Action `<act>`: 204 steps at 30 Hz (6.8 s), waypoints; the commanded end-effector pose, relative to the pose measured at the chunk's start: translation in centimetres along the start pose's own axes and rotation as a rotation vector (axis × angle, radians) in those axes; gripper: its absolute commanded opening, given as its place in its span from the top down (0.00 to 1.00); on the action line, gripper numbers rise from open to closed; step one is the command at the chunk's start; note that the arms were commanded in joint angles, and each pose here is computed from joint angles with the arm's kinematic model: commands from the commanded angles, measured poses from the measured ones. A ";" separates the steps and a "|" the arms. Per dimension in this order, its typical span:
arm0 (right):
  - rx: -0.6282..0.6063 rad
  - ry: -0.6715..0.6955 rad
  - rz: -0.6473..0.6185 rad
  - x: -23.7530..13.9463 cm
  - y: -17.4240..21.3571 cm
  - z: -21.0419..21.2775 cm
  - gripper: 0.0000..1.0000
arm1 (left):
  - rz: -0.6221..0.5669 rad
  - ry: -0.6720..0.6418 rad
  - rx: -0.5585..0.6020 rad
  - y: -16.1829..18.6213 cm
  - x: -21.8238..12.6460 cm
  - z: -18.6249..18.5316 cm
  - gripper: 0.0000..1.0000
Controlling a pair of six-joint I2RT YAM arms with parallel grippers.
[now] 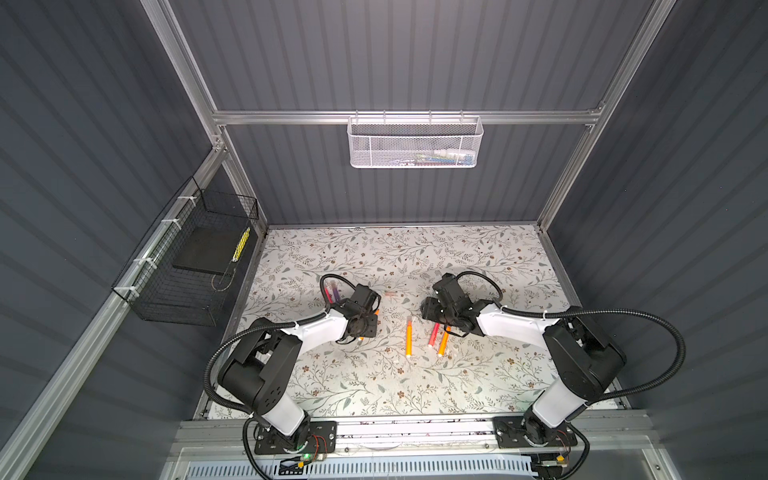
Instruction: Insert the pens into the pen caps
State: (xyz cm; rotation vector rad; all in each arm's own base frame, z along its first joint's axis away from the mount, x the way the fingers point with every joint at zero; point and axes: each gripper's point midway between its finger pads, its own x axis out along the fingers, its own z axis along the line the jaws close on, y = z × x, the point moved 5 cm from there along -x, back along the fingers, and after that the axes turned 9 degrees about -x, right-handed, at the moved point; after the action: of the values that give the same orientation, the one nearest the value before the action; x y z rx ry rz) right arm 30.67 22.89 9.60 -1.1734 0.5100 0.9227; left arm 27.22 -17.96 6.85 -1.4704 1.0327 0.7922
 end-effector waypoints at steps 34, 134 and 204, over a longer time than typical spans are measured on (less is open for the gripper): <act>0.172 -0.500 -0.288 -8.3 1.0 8.3 0.43 | -0.383 0.559 0.364 2.2 -11.3 -9.8 1.00; -0.353 0.161 0.011 10.5 -6.7 9.0 0.30 | -0.543 0.656 0.067 1.6 -14.7 -2.3 1.00; -0.152 0.345 -0.010 9.9 -4.3 5.3 0.57 | -0.573 0.682 0.078 1.7 -15.9 -2.2 1.00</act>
State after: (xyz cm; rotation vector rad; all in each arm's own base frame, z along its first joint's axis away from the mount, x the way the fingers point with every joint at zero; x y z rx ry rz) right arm 39.26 31.46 6.20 -1.4751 0.6977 0.7697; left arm 19.53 -17.46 21.16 -1.9082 1.0148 -0.1750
